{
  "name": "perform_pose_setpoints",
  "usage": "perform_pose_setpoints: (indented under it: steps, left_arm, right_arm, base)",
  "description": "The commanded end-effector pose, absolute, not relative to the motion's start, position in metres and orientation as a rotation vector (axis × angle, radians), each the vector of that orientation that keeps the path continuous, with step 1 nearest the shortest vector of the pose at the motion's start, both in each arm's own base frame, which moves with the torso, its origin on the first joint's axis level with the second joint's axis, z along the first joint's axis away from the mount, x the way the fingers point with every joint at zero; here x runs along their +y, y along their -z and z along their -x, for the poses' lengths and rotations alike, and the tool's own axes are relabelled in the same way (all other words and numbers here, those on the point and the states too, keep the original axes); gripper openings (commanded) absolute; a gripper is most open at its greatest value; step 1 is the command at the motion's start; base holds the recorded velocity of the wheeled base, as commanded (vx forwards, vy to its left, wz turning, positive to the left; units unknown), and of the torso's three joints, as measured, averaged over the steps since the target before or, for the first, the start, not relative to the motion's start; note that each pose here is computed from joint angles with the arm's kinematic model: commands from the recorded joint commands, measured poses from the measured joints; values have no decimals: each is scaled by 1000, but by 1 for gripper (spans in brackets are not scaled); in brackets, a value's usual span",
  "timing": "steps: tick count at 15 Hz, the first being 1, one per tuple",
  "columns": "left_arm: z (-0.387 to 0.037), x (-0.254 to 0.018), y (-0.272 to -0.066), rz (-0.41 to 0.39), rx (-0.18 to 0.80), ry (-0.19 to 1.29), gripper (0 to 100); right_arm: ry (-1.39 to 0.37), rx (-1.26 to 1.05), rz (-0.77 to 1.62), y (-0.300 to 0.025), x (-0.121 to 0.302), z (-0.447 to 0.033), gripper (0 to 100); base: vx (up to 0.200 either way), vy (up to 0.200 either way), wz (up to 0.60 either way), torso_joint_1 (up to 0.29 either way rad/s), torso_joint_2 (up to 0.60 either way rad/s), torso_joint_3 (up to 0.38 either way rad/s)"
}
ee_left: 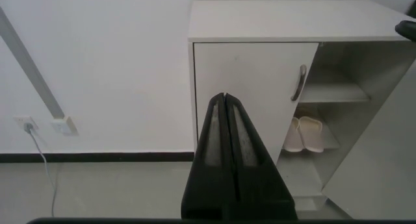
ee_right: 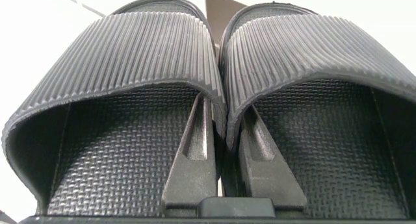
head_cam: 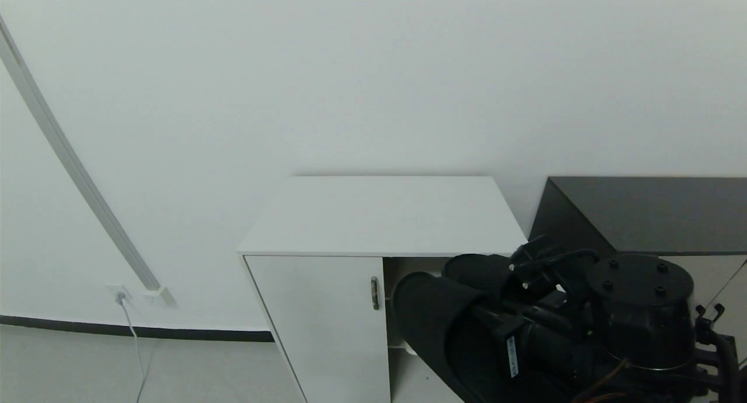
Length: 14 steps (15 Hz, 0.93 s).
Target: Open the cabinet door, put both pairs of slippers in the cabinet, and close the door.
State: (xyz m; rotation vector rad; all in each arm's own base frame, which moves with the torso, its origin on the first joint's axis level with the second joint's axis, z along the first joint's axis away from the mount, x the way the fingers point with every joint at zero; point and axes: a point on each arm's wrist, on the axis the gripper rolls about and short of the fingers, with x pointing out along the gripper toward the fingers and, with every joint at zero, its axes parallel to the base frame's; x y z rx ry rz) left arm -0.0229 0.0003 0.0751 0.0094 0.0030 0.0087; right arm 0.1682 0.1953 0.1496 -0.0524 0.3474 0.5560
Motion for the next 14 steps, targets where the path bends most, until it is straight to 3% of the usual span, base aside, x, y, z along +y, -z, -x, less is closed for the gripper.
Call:
perform_pose_setpoints:
  steps: [1, 14]
  left_arm:
    - [23, 0, -75, -9, 5, -9, 0]
    - [23, 0, -75, -8, 5, -11, 0]
  right_arm:
    - [-556, 349, 54, -149, 195, -168, 0]
    - [-572, 362, 67, -145, 196, -163, 0]
  base:
    - [0, 0, 0, -163, 369, 212]
    - [0, 0, 0, -200, 479, 280]
